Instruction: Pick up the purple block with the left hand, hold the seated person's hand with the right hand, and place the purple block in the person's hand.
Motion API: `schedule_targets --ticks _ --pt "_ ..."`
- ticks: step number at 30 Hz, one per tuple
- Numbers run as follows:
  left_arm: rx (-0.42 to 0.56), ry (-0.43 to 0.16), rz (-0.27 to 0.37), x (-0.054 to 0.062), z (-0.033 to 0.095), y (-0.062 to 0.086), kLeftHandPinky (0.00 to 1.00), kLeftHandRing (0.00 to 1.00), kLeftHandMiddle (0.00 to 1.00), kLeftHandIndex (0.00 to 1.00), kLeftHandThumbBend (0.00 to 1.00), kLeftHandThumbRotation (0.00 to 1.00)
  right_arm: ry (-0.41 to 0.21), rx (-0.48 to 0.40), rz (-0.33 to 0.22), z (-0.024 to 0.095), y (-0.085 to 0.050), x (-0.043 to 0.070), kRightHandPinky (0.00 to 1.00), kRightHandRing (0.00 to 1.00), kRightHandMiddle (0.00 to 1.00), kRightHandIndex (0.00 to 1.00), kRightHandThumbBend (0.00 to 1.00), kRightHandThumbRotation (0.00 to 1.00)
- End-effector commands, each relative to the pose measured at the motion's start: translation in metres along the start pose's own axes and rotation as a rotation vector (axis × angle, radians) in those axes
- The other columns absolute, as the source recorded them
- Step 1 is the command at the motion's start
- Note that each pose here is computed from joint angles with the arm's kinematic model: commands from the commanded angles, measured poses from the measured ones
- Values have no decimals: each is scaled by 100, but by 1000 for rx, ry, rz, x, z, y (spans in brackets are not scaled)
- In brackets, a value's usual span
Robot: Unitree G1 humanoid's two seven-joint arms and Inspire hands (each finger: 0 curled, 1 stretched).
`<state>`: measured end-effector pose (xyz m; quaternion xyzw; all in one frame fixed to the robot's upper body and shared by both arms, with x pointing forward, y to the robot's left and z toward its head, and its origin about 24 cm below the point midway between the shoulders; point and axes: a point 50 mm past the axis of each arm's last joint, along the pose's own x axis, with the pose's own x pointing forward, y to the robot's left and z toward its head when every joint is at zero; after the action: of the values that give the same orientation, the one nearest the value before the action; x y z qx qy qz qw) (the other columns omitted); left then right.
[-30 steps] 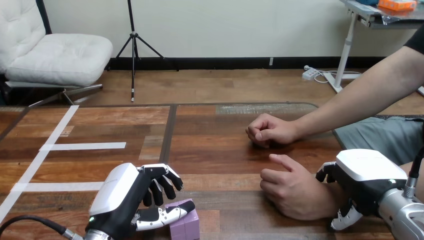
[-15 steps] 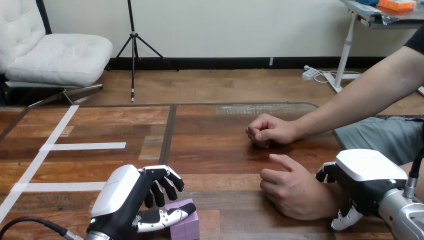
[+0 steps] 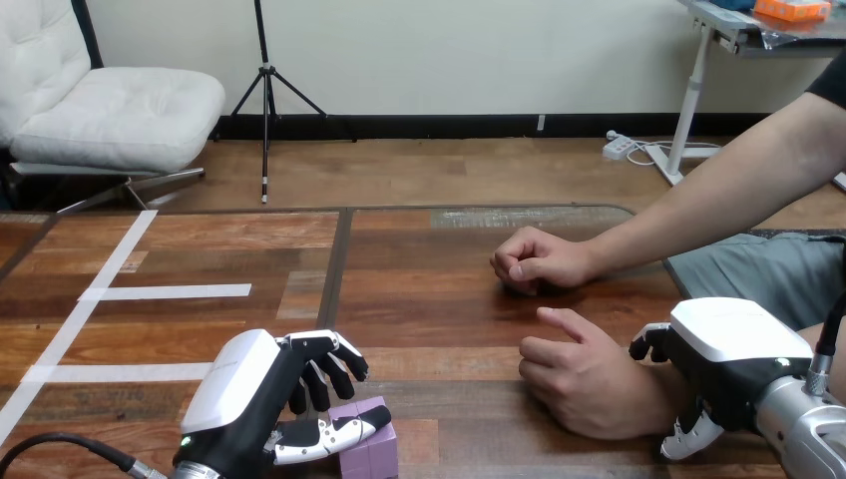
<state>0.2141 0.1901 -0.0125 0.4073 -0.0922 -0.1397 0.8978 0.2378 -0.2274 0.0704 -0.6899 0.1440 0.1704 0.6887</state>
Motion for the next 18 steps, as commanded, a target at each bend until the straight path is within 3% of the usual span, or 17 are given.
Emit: schedule_targets --ticks 1,18 --pt "43 -75 28 18 9 13 36 46 53 57 66 41 -17 -23 -97 0 -18 -2 79 79 80 79 80 9" --pt "101 -53 -75 19 8 12 52 64 69 70 79 56 -19 -32 -97 1 -18 -1 80 80 81 79 80 8"
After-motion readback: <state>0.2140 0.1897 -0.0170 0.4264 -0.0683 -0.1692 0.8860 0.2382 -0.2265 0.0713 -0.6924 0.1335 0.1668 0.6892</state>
